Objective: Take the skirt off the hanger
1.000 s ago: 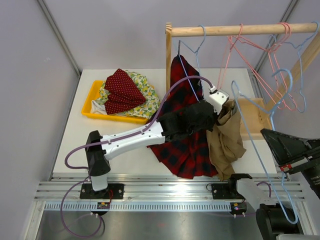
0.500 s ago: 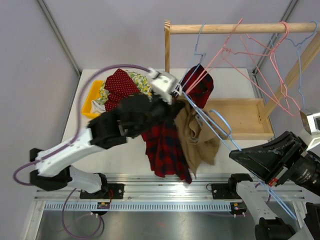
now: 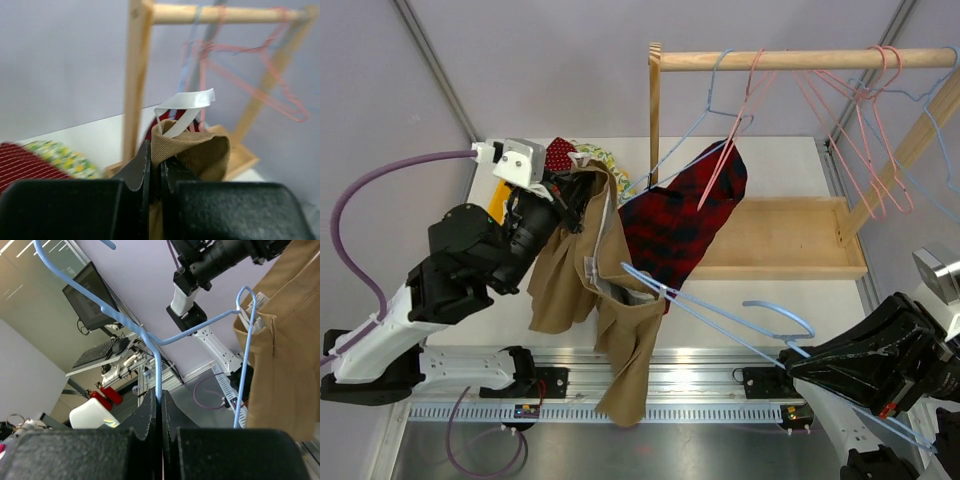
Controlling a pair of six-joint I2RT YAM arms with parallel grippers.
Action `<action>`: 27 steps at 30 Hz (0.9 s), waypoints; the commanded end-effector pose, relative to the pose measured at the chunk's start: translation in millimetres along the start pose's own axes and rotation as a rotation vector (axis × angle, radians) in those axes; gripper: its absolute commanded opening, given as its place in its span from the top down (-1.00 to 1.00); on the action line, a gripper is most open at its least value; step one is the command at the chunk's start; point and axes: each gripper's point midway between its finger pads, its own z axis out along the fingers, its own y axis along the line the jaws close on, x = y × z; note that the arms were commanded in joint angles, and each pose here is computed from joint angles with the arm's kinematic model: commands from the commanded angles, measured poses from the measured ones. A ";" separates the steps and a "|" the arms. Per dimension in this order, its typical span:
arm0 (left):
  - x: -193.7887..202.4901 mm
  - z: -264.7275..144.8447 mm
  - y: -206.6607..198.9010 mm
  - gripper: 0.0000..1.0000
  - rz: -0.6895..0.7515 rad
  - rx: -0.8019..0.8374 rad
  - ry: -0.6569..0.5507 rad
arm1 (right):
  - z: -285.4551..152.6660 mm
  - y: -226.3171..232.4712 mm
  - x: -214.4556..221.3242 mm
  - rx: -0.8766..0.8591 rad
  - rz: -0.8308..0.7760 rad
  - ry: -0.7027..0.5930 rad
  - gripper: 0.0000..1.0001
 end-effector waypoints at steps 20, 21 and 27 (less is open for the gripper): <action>-116.1 3.9 217.4 1.00 0.289 -0.826 -0.133 | -49.1 -157.5 28.5 0.710 0.000 0.032 1.00; -118.7 1.1 226.6 1.00 0.288 -0.854 -0.138 | -50.3 -162.3 30.9 0.723 0.010 0.036 1.00; -126.1 3.7 238.3 1.00 0.271 -0.897 -0.222 | -67.8 -152.7 8.0 0.815 -0.097 -0.081 1.00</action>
